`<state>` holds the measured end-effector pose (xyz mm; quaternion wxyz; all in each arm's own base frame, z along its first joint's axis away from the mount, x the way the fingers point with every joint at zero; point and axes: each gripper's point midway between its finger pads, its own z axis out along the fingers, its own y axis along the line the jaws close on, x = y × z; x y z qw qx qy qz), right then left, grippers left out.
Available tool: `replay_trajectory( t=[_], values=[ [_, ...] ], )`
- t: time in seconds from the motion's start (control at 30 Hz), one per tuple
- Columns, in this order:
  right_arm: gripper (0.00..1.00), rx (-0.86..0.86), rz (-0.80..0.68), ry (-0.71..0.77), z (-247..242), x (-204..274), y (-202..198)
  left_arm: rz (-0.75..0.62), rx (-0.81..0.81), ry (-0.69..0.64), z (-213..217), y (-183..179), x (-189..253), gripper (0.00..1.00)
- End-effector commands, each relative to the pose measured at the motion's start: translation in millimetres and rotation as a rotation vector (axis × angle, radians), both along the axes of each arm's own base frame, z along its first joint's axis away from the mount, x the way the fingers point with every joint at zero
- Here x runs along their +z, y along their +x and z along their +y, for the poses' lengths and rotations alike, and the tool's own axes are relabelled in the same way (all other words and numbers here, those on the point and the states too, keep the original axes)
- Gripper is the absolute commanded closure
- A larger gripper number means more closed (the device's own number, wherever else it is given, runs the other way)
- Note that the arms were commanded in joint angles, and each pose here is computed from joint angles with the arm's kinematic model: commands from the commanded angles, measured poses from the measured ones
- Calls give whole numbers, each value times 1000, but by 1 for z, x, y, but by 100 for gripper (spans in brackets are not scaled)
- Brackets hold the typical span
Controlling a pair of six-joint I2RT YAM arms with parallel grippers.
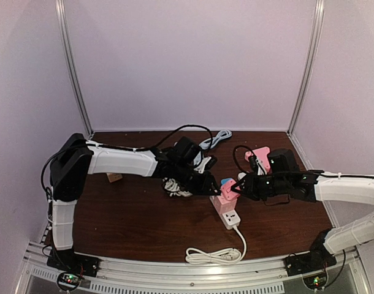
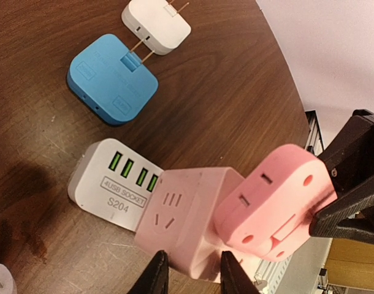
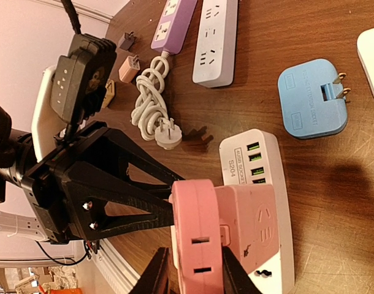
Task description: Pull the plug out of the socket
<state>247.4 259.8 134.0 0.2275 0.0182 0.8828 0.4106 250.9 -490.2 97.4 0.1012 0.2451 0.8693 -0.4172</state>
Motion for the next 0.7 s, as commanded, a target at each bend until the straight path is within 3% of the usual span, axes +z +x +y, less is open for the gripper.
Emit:
replay_trajectory(
  t=[0.0, 0.27, 0.67],
  values=[
    [70, 16, -31, 34, 4, 10, -1, -12, -10, 20, -3, 0, -7, 72],
    [66, 7, -26, 40, 7, 3, 4, -11, -10, 22, -4, -1, -8, 73],
    [89, -36, -3, 95, 6, 4, 4, -10, 26, 90, 4, 1, -23, 73]
  ],
)
